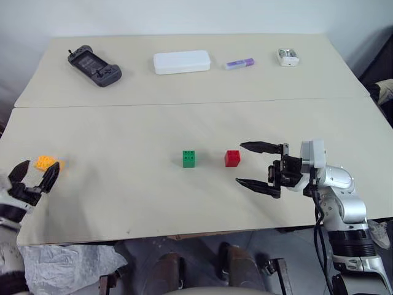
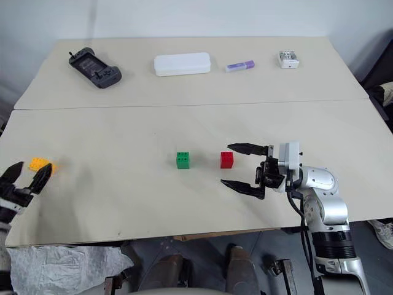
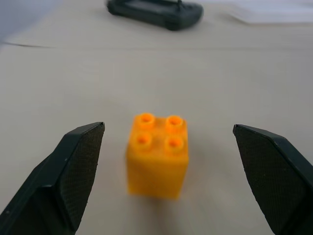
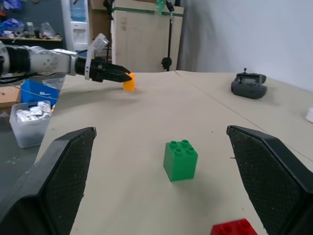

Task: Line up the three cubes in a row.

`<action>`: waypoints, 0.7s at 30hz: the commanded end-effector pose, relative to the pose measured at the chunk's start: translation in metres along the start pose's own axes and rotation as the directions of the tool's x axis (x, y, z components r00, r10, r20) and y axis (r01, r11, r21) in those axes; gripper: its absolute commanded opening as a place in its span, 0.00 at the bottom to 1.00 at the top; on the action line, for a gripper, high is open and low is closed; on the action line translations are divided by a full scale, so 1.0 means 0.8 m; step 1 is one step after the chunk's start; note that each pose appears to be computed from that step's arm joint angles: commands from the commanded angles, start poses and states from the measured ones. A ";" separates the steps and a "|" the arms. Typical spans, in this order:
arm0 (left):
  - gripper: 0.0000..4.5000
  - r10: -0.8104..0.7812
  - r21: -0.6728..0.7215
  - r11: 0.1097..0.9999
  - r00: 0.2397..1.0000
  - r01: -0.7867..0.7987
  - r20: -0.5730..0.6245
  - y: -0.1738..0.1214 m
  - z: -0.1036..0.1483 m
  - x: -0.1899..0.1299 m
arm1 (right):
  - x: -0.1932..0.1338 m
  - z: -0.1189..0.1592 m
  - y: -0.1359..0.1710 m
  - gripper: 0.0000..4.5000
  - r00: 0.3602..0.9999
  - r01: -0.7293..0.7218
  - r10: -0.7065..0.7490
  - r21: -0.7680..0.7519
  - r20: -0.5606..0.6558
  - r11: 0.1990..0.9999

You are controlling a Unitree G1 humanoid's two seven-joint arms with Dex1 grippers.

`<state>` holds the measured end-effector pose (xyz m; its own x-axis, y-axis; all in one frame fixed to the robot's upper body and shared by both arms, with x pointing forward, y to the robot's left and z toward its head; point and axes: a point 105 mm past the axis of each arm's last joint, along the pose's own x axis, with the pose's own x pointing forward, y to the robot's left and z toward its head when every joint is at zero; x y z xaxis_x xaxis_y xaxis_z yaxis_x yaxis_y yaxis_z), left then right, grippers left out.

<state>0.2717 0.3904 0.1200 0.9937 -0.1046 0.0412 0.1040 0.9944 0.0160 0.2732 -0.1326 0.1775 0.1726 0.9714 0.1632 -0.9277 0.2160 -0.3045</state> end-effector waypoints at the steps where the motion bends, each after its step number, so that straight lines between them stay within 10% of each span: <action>1: 0.86 0.012 0.040 0.999 1.000 -0.012 -0.011 0.014 0.005 -0.001 | -0.002 0.013 0.004 1.00 1.000 0.019 -0.018 -0.055 0.021 0.998; 9: 0.34 -0.272 0.060 0.960 0.962 0.274 -0.042 -0.030 0.012 0.018 | -0.009 0.010 0.009 1.00 0.998 0.064 -0.063 -0.055 0.011 0.996; 21: 0.34 -0.912 0.232 0.264 0.321 0.936 -0.256 -0.222 0.024 0.080 | -0.025 0.014 0.008 1.00 0.994 0.095 -0.098 -0.061 -0.042 0.994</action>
<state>0.3196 0.2060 0.1481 0.2793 -0.9361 -0.2139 0.9342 0.2134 0.2858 0.2644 -0.1488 0.1738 0.2740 0.9509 0.1442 -0.8986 0.3065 -0.3140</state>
